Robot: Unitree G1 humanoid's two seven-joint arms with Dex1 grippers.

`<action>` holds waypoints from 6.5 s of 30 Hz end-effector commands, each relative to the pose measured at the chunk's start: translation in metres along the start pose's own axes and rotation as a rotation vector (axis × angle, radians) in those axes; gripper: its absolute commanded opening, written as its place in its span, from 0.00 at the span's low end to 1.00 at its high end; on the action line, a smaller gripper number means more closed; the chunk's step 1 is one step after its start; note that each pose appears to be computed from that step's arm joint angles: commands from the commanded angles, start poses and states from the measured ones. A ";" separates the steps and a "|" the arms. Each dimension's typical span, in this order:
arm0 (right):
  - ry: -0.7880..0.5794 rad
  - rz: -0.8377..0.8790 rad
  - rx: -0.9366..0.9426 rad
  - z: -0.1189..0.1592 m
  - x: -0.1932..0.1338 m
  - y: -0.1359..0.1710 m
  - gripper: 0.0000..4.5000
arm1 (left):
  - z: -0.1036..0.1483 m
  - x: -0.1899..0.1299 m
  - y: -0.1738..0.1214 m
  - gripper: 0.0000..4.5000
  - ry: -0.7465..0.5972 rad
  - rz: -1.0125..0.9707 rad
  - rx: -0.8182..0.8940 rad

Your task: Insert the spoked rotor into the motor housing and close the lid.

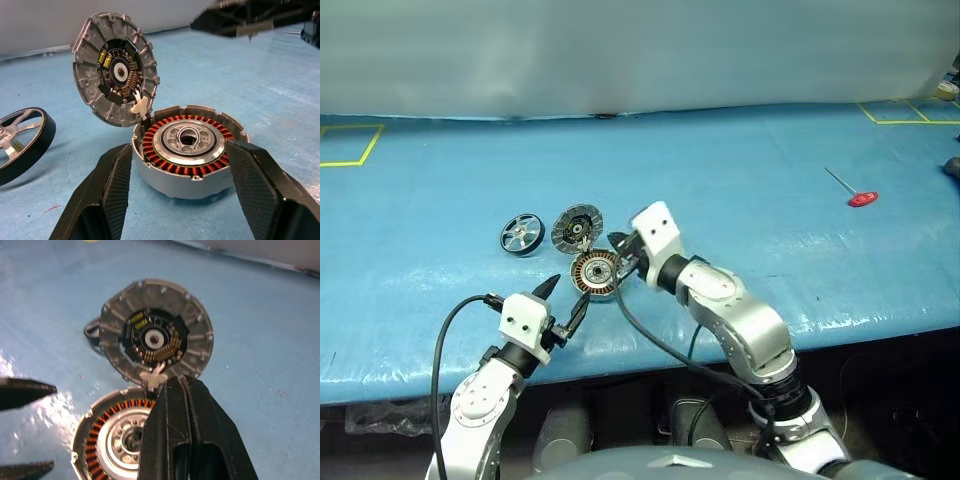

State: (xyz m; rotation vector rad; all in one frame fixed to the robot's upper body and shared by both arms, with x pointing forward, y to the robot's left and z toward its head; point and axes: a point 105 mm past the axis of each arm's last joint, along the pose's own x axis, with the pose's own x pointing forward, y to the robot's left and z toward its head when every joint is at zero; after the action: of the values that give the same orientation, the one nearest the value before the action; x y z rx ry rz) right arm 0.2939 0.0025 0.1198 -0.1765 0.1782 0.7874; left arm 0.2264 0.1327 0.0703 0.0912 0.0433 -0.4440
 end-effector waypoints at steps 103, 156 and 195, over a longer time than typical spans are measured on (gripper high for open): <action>0.050 0.054 0.074 -0.036 0.029 0.024 0.01 | 0.008 0.003 -0.007 0.71 -0.034 -0.042 -0.014; 0.150 0.014 0.203 -0.024 0.015 0.021 0.01 | 0.007 0.005 -0.012 0.71 -0.039 -0.045 -0.032; 0.135 0.153 0.242 -0.026 0.008 0.039 0.01 | 0.014 0.006 -0.012 0.71 -0.078 -0.033 -0.062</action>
State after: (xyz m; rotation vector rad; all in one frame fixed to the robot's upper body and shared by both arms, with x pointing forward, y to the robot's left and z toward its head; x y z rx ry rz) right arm 0.2740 0.0220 0.0740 -0.0372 0.4750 0.8405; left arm 0.2262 0.1187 0.0680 0.0332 0.0485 -0.4811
